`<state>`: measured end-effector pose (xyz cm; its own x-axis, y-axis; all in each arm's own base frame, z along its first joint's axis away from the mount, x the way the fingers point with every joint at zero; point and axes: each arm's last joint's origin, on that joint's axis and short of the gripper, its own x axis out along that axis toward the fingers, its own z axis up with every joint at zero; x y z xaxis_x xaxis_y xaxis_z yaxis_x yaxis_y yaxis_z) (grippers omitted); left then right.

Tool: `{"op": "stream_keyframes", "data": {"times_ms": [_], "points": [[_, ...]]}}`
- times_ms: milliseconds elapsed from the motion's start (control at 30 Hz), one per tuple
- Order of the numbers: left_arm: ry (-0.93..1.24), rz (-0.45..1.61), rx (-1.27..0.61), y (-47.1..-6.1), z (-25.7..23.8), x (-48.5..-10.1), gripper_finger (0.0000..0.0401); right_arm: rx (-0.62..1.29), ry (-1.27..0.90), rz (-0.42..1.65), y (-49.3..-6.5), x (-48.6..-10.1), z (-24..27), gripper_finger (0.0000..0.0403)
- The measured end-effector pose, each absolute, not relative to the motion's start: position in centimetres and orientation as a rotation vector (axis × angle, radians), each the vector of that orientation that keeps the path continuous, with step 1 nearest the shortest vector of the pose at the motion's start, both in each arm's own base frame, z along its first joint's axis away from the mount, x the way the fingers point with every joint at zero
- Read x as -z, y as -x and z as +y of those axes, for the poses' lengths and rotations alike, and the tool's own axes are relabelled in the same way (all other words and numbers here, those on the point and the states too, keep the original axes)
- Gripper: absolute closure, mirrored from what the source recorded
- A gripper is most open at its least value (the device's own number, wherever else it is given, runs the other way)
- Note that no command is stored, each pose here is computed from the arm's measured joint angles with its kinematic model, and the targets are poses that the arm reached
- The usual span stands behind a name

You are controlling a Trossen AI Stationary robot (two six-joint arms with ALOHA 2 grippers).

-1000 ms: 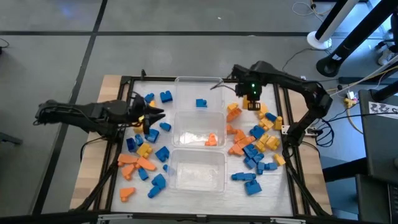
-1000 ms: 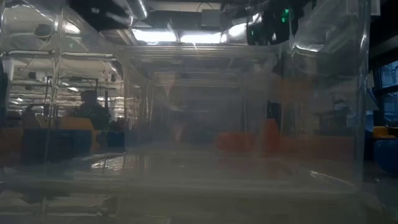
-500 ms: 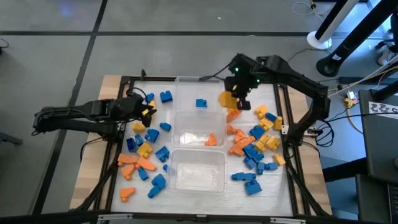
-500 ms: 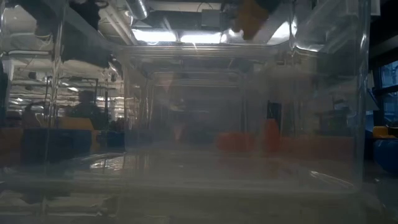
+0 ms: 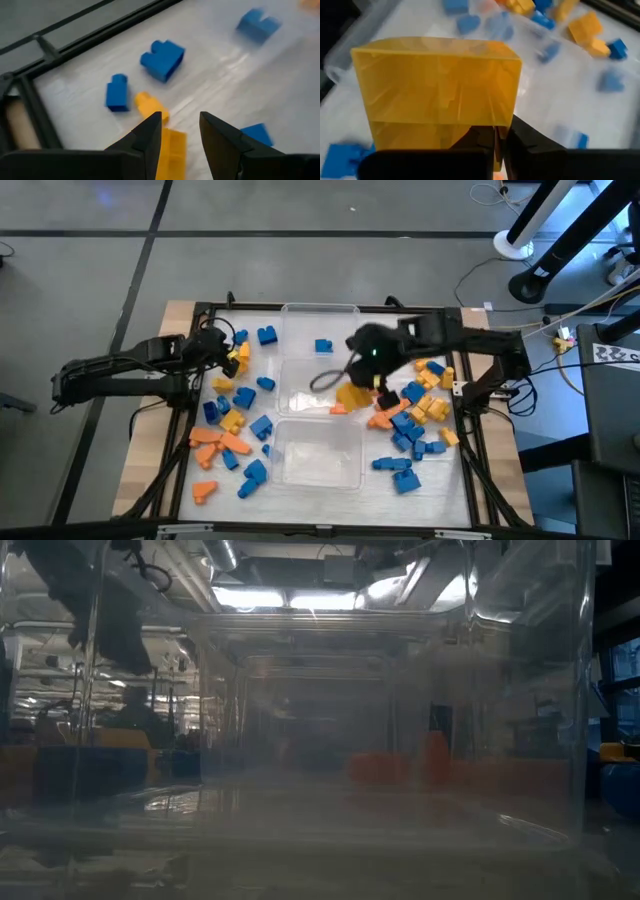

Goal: Sort blocks
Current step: Put the yellow game piece into the bottom transparent bin

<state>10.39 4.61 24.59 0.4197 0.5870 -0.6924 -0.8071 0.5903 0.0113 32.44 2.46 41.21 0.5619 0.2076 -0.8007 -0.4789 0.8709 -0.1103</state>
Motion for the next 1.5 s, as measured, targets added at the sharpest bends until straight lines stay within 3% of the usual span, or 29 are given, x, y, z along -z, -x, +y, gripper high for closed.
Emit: {"op": "stream_keyframes", "data": {"times_ms": [400, 733, 1500], "points": [[0.336, 0.939, -0.958, -12.8, 6.0, -22.2, 0.0278, -0.515, 0.394, 0.935, -35.7, -37.4, 8.5, 0.0380], [0.332, 1.128, -0.979, -14.5, 7.0, -19.8, 0.0278, -0.530, 0.396, 0.974, -36.7, -36.0, 8.7, 0.0380], [0.363, 1.267, -1.045, -15.0, 8.6, -17.8, 0.0278, -0.536, 0.379, 1.025, -38.9, -32.4, 12.0, 0.0379]]}}
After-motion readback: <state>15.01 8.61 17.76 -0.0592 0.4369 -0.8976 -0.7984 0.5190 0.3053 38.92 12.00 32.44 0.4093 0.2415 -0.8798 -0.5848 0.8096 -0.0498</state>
